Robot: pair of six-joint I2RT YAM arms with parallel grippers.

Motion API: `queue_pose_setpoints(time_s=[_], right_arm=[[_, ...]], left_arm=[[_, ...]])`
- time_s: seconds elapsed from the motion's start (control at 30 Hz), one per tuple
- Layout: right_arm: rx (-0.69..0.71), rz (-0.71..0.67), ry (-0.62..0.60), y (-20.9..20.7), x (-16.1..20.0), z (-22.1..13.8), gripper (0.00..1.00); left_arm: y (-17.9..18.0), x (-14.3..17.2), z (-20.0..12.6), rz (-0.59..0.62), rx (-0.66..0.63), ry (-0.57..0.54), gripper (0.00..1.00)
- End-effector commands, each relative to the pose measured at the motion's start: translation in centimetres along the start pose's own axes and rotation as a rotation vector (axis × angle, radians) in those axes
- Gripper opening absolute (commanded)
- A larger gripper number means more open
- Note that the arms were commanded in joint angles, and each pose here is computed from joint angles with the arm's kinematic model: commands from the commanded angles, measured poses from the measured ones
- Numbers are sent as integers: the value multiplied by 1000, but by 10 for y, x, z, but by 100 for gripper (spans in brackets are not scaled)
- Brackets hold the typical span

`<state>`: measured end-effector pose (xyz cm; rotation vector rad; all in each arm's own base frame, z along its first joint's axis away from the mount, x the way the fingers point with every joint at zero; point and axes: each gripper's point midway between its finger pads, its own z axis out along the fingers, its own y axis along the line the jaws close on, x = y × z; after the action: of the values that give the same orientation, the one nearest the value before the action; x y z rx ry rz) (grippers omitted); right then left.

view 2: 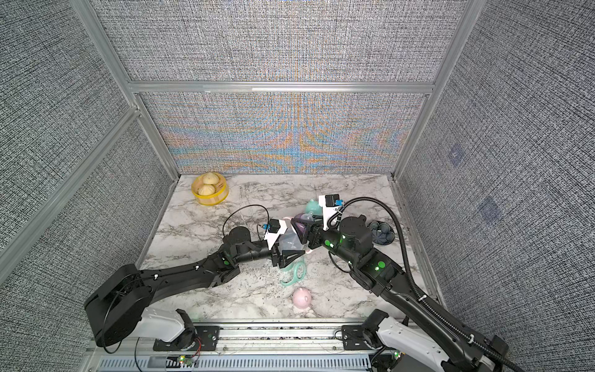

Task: Assemble the baby bottles
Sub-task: Screw the nipple onto the baby bottle.

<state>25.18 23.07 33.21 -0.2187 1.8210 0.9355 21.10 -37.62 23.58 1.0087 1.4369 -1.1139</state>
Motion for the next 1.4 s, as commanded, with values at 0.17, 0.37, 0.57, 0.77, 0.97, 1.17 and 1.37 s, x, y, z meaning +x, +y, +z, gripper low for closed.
queue_pose_setpoints(time_s=[0.17,0.37,0.57,0.77,0.97,1.17,1.37], right_arm=[[212,42,-37,-32,1,-7,36],[282,48,-48,-27,3,0,35],[367,91,-56,-29,2,8,33],[416,79,-55,-23,-8,14,36],[319,40,-75,-9,-18,11,68],[169,-53,-23,8,-33,-9,82],[5,-89,-4,13,-33,-26,83]], left_arm=[[32,-23,-11,93,-274,-60,0],[41,-29,-11,200,-477,-58,0],[44,-32,-11,319,-654,-55,0],[42,-29,-4,384,-729,-33,0],[43,-24,-4,346,-752,-42,0],[34,-14,1,280,-595,10,0],[13,-13,5,192,-346,2,0]])
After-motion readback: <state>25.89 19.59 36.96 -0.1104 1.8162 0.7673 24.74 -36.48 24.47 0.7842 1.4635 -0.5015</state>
